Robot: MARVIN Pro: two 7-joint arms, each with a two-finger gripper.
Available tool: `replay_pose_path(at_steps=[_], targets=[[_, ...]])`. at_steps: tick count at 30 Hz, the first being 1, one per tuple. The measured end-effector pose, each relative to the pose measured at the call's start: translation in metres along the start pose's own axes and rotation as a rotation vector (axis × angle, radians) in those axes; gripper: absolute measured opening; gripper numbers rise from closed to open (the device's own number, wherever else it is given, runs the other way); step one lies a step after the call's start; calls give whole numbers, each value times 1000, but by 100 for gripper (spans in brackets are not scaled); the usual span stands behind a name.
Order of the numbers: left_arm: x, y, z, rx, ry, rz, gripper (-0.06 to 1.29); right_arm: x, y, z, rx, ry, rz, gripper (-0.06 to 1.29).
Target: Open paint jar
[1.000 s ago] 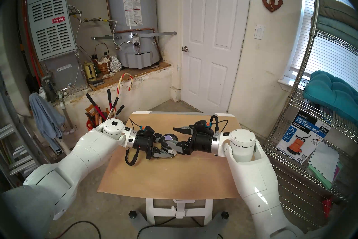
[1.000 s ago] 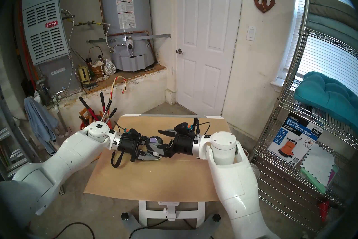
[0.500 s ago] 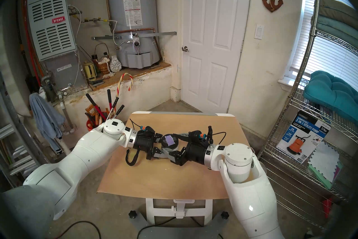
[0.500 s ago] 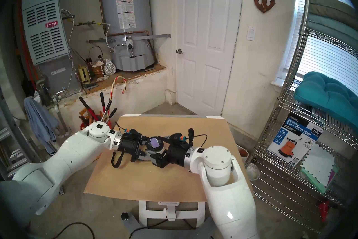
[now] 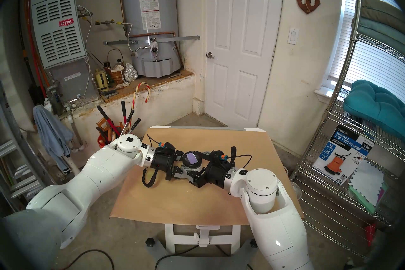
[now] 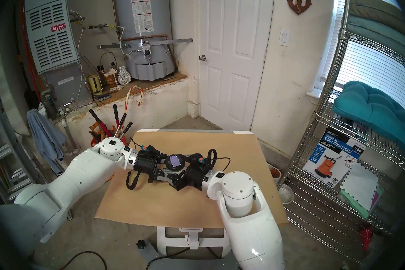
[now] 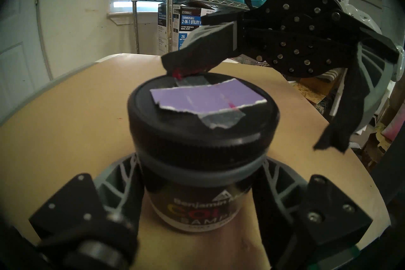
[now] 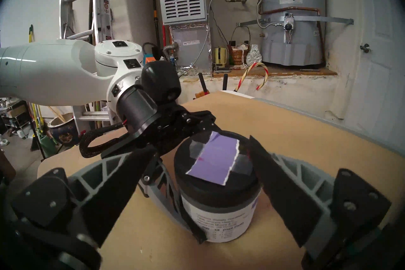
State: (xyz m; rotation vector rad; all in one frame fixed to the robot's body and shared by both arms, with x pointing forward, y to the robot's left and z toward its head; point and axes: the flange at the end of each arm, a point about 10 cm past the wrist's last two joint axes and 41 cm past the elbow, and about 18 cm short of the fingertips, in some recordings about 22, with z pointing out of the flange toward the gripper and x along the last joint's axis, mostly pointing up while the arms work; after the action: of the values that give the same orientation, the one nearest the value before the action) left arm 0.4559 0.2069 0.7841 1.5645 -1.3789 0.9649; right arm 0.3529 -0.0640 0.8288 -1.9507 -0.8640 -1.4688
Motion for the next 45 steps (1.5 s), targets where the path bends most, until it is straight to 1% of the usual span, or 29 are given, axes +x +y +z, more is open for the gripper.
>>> replay_pose_path(at_steps=[9, 17, 21, 25, 34, 42, 44, 45], targets=[[0, 0, 0, 1, 0, -4, 77, -1, 2, 7, -20, 11, -10, 121], [0, -1, -1, -1, -1, -9, 77, -3, 6, 11, -29, 11, -36, 121], [-1, -2, -1, -4, -1, -13, 77, -10, 8, 12, -34, -6, -32, 121], [-1, -2, -1, -6, 1, -15, 77, -11, 10, 11, -38, -5, -26, 121], [-1, -4, -1, -11, 2, -16, 77, -10, 12, 11, -29, -2, -17, 121], [-1, -5, -2, -11, 1, -16, 77, -10, 13, 11, -4, 1, -6, 121], [-1, -6, -2, -11, 0, -16, 77, -10, 14, 11, 5, 0, -8, 117], [-1, -6, -2, -11, 0, -16, 77, -10, 15, 11, 10, 0, -11, 90]])
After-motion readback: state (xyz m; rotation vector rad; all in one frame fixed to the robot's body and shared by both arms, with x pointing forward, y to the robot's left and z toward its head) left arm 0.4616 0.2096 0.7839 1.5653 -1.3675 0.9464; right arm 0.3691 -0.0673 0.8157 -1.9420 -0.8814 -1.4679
